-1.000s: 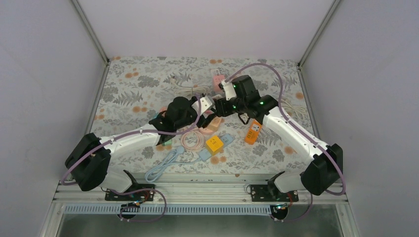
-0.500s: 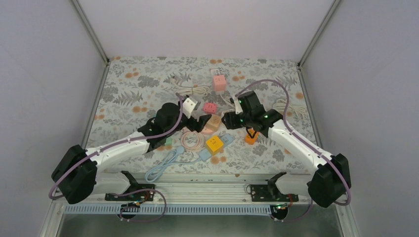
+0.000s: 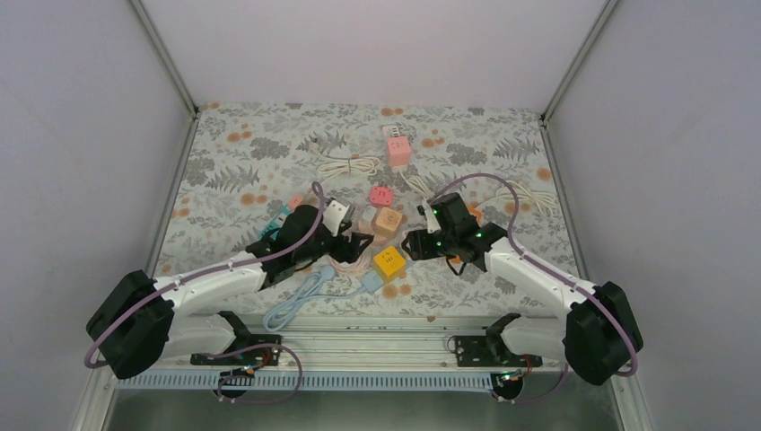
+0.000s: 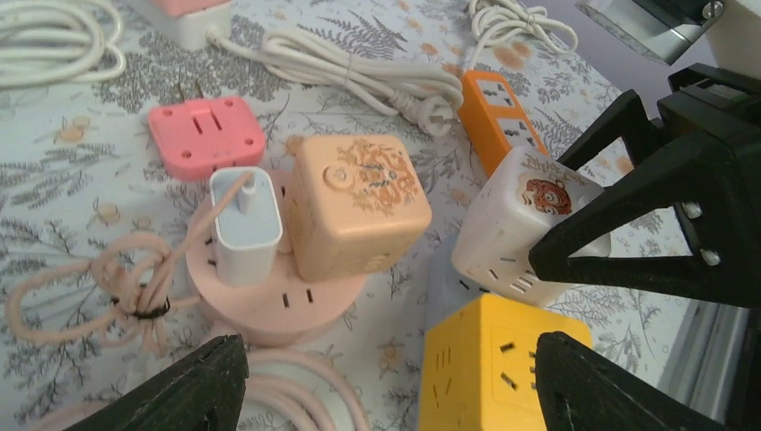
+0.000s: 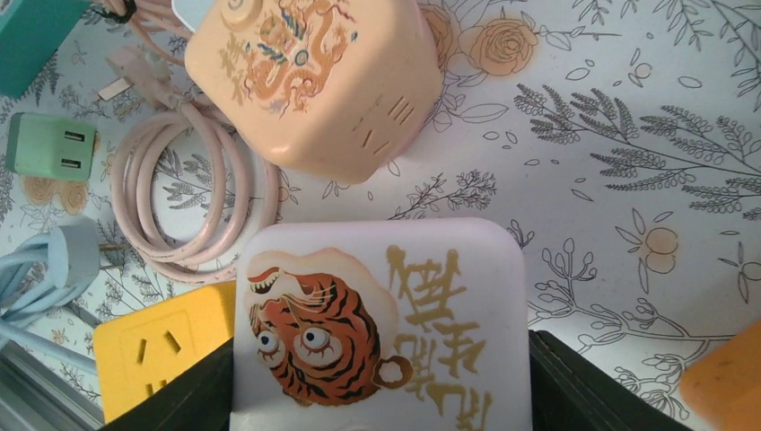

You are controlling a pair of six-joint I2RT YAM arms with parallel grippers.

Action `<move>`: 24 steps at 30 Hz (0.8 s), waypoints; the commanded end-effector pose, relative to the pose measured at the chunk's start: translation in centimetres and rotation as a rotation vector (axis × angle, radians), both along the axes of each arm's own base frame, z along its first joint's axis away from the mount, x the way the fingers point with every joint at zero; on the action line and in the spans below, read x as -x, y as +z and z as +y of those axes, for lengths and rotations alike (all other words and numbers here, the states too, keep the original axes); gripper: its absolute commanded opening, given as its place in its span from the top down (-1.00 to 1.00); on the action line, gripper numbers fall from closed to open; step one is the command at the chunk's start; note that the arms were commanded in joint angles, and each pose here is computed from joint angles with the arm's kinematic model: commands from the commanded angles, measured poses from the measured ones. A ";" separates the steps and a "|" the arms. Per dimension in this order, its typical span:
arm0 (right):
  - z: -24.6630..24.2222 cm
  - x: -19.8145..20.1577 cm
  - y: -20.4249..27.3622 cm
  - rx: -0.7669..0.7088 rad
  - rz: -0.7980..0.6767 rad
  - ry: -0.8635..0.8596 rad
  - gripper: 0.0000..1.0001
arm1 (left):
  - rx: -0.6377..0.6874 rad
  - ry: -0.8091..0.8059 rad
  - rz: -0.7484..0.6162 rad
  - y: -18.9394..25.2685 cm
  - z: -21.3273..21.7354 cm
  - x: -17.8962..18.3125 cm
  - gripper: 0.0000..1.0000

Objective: Insert the plug

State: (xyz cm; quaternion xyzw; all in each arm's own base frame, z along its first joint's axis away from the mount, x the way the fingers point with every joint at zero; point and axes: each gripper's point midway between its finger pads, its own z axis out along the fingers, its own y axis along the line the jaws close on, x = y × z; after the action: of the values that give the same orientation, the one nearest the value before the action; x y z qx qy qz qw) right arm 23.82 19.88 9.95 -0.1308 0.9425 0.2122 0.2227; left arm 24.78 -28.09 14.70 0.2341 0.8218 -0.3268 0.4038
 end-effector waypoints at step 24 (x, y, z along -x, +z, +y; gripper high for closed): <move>0.2 -0.6 0.7 -0.007 -0.064 0.004 0.17 | 0.090 0.062 0.014 1.9 0.7 0.3 -0.60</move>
State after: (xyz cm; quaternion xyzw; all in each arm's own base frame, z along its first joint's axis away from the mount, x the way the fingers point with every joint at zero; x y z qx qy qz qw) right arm 23.80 19.73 9.78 -0.1443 0.9372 0.2097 0.2385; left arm 24.49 -27.27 15.32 0.1980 0.8278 -0.3370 0.4025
